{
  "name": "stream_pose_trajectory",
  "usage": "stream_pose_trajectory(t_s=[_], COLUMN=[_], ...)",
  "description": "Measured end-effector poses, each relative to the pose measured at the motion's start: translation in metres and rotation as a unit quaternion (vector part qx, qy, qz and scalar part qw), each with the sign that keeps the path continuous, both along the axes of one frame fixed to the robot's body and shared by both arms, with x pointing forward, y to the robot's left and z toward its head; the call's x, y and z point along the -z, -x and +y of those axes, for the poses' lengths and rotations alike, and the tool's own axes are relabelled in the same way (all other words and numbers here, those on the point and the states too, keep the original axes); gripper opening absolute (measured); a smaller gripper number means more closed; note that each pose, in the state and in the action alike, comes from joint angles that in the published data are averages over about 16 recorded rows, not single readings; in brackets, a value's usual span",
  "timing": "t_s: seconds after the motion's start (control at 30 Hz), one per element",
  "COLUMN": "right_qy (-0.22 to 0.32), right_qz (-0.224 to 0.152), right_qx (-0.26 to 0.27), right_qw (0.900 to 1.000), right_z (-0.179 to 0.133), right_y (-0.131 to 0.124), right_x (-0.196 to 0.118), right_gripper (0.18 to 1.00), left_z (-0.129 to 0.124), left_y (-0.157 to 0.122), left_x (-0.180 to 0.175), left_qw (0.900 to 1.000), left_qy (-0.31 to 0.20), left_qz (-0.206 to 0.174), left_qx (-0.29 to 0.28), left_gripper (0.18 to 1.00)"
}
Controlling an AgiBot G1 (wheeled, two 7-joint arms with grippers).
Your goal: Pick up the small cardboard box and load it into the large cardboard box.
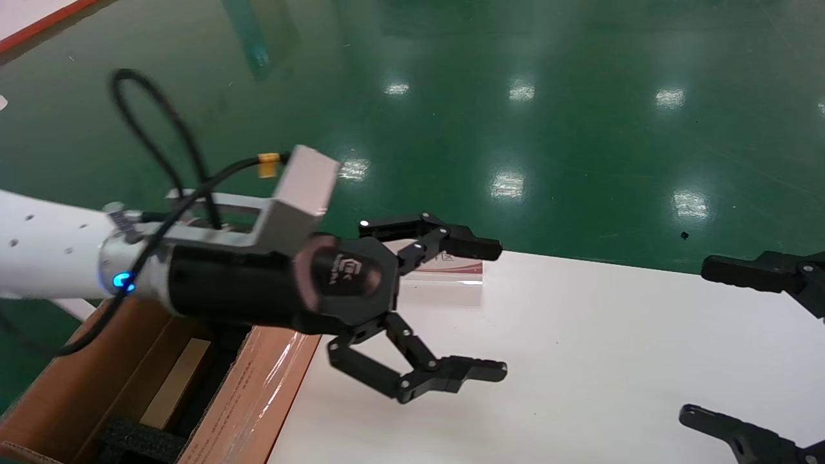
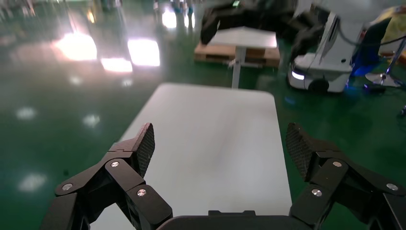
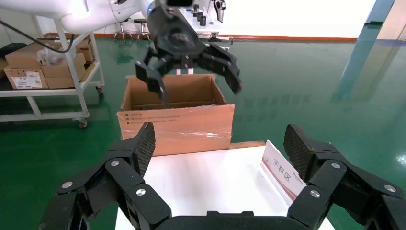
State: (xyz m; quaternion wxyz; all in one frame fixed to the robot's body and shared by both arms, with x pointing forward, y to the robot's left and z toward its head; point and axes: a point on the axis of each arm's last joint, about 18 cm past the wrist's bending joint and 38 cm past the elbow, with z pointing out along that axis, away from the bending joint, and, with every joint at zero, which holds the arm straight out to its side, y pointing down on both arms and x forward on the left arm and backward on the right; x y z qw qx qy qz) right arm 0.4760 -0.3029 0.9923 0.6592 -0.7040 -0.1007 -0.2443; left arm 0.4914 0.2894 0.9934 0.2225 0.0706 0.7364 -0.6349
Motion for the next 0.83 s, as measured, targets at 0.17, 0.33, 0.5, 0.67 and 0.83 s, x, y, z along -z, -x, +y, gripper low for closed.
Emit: stream_pose_trajectory(t_s=[0.17, 0.33, 0.5, 0.67, 0.83], right_qy=[0.000, 0.000, 0.000, 0.000, 0.000], right_qz=[0.000, 0.000, 0.000, 0.000, 0.000], right_qx=[0.000, 0.000, 0.000, 0.000, 0.000], right_qw=[1.000, 1.000, 1.000, 1.000, 1.000], right_z=[0.000, 0.000, 0.000, 0.000, 0.000], right_y=[0.000, 0.000, 0.000, 0.000, 0.000], right_x=[0.000, 0.000, 0.000, 0.000, 0.000], right_gripper=[1.000, 1.000, 1.000, 1.000, 1.000], left_z=[0.008, 0.013, 0.014, 0.013, 0.013], left_y=[0.012, 0.019, 0.021, 0.020, 0.019], left_x=[0.001, 0.001, 0.002, 0.001, 0.001], left_qw=[0.9992, 0.9980, 0.9976, 0.9979, 0.9980], left_qy=[0.025, 0.039, 0.043, 0.041, 0.039], left_qz=[-0.029, -0.046, -0.050, -0.047, -0.046], left_qx=[0.013, 0.019, 0.020, 0.020, 0.020], left_gripper=[1.001, 1.001, 1.001, 1.001, 1.001])
